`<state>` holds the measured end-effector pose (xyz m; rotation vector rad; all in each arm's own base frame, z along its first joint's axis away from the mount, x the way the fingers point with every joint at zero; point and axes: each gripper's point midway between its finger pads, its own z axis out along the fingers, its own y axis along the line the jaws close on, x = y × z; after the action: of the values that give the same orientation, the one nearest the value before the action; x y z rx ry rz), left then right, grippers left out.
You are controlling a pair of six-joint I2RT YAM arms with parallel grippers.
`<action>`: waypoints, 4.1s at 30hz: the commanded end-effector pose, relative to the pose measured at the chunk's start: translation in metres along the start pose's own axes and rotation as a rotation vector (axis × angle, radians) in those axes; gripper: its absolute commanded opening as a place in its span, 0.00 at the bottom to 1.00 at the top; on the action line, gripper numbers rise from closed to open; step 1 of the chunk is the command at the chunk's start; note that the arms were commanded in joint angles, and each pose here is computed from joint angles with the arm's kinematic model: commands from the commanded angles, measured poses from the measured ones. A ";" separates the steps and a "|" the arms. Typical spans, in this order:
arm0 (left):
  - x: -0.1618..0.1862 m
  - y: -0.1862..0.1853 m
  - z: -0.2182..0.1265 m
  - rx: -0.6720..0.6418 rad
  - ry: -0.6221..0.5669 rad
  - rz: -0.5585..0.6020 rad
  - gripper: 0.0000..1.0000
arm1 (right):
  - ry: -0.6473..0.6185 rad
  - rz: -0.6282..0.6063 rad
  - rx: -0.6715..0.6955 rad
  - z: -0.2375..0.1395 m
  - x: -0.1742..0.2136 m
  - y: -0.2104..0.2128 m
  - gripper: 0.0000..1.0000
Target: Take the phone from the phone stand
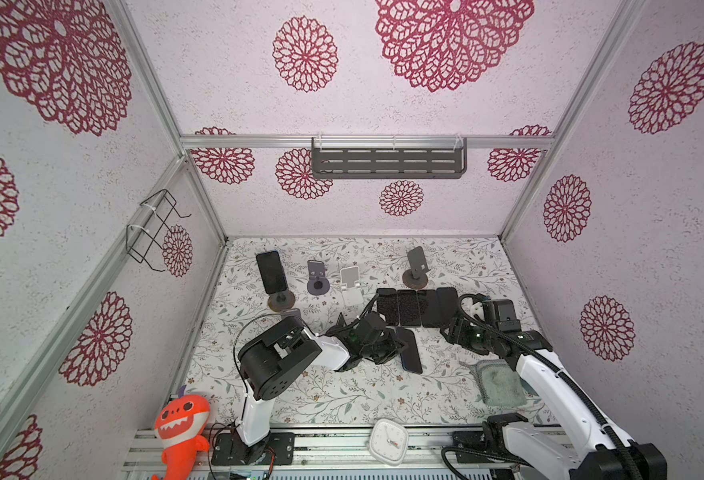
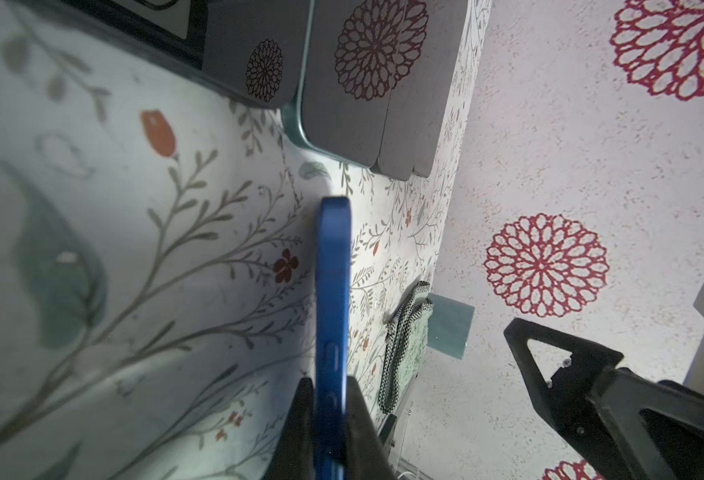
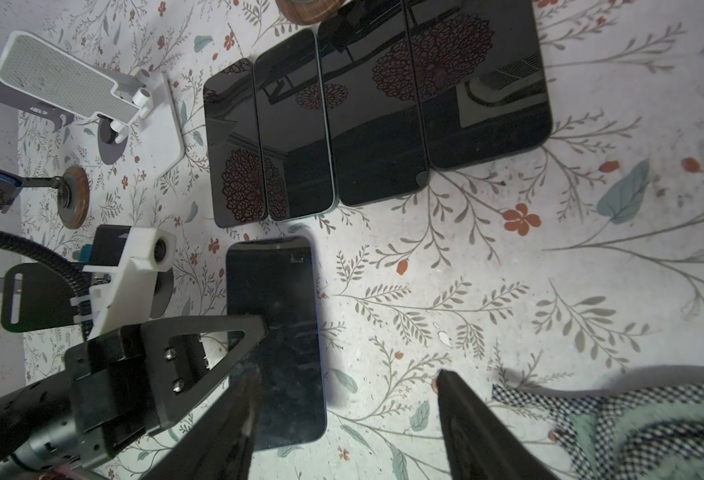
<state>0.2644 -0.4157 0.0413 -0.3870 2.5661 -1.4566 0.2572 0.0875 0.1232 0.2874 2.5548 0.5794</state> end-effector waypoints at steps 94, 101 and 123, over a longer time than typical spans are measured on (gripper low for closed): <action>-0.034 -0.018 -0.023 -0.183 0.002 0.151 0.99 | 0.027 0.019 0.053 0.042 0.029 -0.019 0.77; -0.044 -0.049 -0.047 -0.183 -0.066 0.274 1.00 | -0.032 0.003 0.023 0.034 0.012 -0.008 0.77; -0.182 -0.081 -0.366 -0.724 -0.793 0.598 0.98 | -0.150 -0.069 -0.024 0.026 -0.021 0.011 0.78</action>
<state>0.3582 -0.1561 0.3004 -0.1874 2.1358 -0.3749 0.2820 0.0997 0.1083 0.2462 2.4536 0.5509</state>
